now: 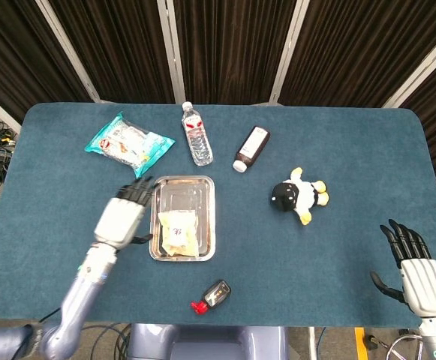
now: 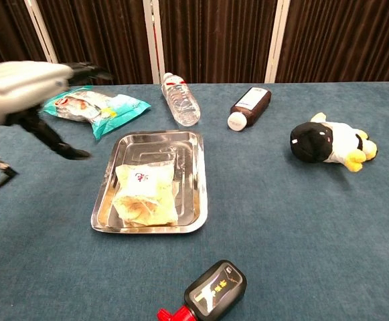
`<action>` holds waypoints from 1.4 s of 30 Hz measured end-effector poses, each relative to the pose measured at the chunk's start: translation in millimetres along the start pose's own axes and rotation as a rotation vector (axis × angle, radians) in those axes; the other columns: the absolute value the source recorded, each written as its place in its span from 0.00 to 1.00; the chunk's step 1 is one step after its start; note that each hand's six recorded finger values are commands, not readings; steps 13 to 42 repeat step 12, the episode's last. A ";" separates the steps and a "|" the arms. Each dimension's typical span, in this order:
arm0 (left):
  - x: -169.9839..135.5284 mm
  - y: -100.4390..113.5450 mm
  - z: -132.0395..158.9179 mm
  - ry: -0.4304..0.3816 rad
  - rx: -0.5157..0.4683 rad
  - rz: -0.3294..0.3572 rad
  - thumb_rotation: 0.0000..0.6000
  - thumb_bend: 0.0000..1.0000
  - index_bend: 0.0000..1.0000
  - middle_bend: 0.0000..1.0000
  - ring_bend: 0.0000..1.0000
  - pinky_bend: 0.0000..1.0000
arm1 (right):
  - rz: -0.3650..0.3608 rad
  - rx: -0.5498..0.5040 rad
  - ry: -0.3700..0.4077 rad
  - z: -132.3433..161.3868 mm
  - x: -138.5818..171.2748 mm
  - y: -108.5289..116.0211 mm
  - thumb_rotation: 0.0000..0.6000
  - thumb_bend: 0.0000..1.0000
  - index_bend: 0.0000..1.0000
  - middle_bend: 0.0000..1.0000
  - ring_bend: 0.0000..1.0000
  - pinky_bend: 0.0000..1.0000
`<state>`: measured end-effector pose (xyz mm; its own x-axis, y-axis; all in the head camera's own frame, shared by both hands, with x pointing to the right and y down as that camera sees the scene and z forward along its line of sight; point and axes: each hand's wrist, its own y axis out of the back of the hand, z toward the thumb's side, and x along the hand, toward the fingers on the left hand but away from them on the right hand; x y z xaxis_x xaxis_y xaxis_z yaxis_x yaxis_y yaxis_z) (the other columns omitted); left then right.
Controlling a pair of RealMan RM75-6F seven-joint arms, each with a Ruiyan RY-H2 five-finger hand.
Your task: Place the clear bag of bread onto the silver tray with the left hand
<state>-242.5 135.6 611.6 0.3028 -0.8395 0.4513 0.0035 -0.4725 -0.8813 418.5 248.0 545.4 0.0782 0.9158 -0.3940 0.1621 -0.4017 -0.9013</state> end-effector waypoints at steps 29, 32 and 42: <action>-113.5 -2.6 -109.5 0.167 -0.010 0.032 1.00 0.03 0.00 0.00 0.00 0.03 | 0.000 0.029 -0.018 -1.0 1.0 -2.0 1.00 0.30 0.00 0.00 0.00 0.08; -113.5 -2.6 -109.5 0.167 -0.010 0.032 1.00 0.03 0.00 0.00 0.00 0.03 | 0.000 0.029 -0.018 -1.0 1.0 -2.0 1.00 0.30 0.00 0.00 0.00 0.08; -113.5 -2.6 -109.5 0.167 -0.010 0.032 1.00 0.03 0.00 0.00 0.00 0.03 | 0.000 0.029 -0.018 -1.0 1.0 -2.0 1.00 0.30 0.00 0.00 0.00 0.08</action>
